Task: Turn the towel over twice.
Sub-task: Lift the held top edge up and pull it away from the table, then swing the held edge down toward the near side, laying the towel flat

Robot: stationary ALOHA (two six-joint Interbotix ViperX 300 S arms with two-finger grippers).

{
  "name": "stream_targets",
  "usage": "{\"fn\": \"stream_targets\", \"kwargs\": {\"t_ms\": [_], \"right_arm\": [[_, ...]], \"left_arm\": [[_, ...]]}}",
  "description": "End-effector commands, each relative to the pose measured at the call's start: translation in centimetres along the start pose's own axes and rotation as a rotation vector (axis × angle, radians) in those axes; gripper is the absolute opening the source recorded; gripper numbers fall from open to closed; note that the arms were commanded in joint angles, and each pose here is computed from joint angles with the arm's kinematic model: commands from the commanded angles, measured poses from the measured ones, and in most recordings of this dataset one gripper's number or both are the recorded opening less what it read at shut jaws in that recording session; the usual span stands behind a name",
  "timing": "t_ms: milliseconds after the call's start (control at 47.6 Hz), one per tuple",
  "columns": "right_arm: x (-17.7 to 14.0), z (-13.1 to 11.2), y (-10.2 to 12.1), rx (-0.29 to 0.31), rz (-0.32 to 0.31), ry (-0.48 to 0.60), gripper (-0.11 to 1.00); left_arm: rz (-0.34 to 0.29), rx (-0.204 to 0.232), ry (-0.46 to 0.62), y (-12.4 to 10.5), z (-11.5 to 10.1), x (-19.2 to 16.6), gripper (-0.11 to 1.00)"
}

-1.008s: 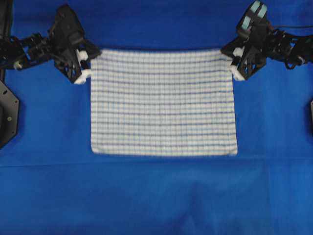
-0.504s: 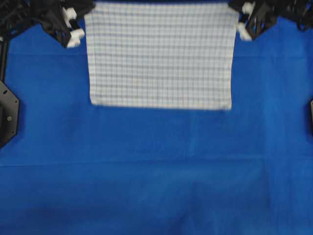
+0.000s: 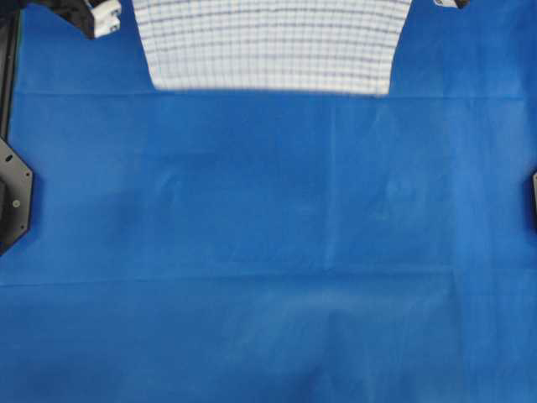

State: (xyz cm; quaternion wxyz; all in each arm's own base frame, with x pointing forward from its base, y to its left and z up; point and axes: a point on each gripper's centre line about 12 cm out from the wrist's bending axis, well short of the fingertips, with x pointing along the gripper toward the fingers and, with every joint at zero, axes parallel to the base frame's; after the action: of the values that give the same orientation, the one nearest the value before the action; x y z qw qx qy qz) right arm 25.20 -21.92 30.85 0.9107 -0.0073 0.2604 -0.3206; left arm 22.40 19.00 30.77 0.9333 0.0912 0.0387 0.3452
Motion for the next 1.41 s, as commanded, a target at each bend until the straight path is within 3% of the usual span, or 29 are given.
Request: {"fn": "stream_targets", "kwargs": {"t_ms": [0, 273, 441, 567, 651, 756, 966, 1134, 1281, 1386], "right_arm": [[-2.2, 1.7, 1.0, -0.016, 0.025, -0.051, 0.04], [-5.8, 0.2, 5.6, -0.035, 0.175, 0.057, 0.04], [-7.2, -1.9, 9.3, -0.04, 0.288, 0.184, 0.04], [-7.7, -3.5, 12.1, -0.056, 0.365, 0.241, 0.04], [-7.9, -4.9, 14.0, -0.061, 0.41, 0.281, 0.04], [-7.9, -7.0, 16.5, -0.06, 0.463, 0.339, 0.04], [-7.6, -11.4, 20.4, -0.006, 0.511, 0.466, 0.04], [-7.9, -14.5, 23.2, 0.018, 0.524, 0.576, 0.04], [-8.3, -15.9, 25.3, 0.043, 0.538, 0.622, 0.04], [-8.3, -16.5, 26.4, 0.056, 0.557, 0.624, 0.04]], "left_arm": [[-0.018, -0.001, -0.055, -0.5, 1.6, -0.7, 0.03], [-0.152, -0.001, -0.063, -4.2, 0.7, -3.2, 0.03], [-0.22, 0.002, -0.028, -5.9, -2.0, -5.0, 0.03], [-0.265, -0.021, -0.012, -7.1, -4.1, -6.3, 0.03], [-0.311, -0.049, 0.019, -8.2, -5.6, -7.2, 0.03], [-0.389, -0.046, 0.048, -9.8, -6.8, -8.2, 0.03], [-0.582, -0.086, 0.14, -13.7, -8.6, -10.6, 0.03], [-0.718, -0.154, 0.264, -16.6, -9.8, -12.5, 0.03], [-0.792, -0.185, 0.331, -18.3, -10.4, -13.7, 0.03], [-0.822, -0.164, 0.381, -19.1, -11.2, -14.1, 0.03]]}}
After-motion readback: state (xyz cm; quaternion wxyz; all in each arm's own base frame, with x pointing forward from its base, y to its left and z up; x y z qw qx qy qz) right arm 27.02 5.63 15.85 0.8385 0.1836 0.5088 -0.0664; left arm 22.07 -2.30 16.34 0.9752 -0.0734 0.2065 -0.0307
